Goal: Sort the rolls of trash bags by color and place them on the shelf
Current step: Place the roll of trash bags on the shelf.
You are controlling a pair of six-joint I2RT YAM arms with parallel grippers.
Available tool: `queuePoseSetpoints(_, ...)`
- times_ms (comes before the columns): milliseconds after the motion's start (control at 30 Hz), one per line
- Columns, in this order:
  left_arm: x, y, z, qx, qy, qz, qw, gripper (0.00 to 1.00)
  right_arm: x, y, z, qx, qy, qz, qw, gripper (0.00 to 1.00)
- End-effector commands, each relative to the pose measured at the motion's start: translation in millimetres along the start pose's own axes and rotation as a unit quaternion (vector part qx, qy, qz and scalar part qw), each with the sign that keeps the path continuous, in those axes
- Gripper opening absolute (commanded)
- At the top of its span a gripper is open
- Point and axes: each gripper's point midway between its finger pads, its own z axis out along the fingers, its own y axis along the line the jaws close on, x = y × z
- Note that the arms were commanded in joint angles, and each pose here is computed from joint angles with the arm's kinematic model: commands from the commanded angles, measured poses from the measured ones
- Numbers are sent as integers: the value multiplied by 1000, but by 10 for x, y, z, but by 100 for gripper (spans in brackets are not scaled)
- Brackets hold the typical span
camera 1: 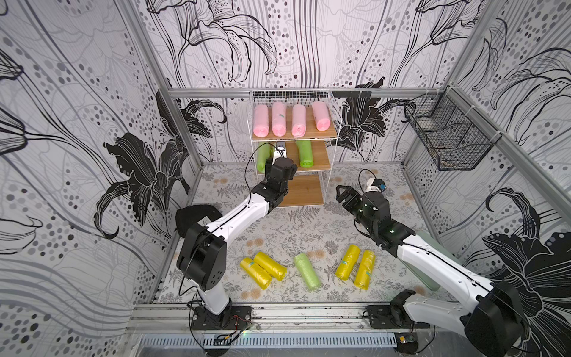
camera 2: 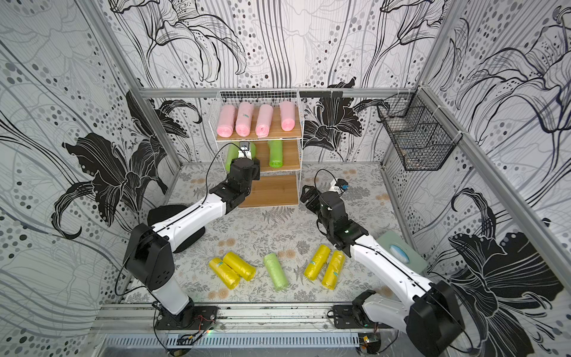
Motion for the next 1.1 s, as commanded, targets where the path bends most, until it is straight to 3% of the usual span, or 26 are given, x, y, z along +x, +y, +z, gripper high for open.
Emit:
queuePoseSetpoints(0, -136, 91, -30, -13, -20, -8, 1000, 64, 21, -38, 12, 1, 4, -2, 1000, 95)
queuePoseSetpoints(400, -142, 85, -351, 23, -14, -50, 998, 74, 46, -60, 20, 9, 16, -16, 1000, 94)
queuePoseSetpoints(533, -62, -4, -539, 59, -4, -79, 995, 75, 97, -63, 29, 24, 42, -59, 997, 94)
queuePoseSetpoints(633, 44, -63, -769, 89, 15, -98, 991, 75, 238, -76, 24, 39, 100, -123, 987, 94)
queuePoseSetpoints(733, 231, -97, -1042, 143, 55, -125, 980, 75, 568, -59, -63, 24, 199, -182, 963, 92)
queuePoseSetpoints(800, 407, -113, -1213, 176, 95, -138, 970, 74, 872, -59, -197, 18, 272, -219, 937, 90)
queuePoseSetpoints(900, 734, -18, -1383, 182, 159, -145, 960, 74, 1271, -120, -409, 22, 346, -258, 902, 88)
queuePoseSetpoints(1067, 1020, 258, -1505, 166, 218, -147, 951, 74, 1948, -139, -643, 22, 438, -299, 848, 86)
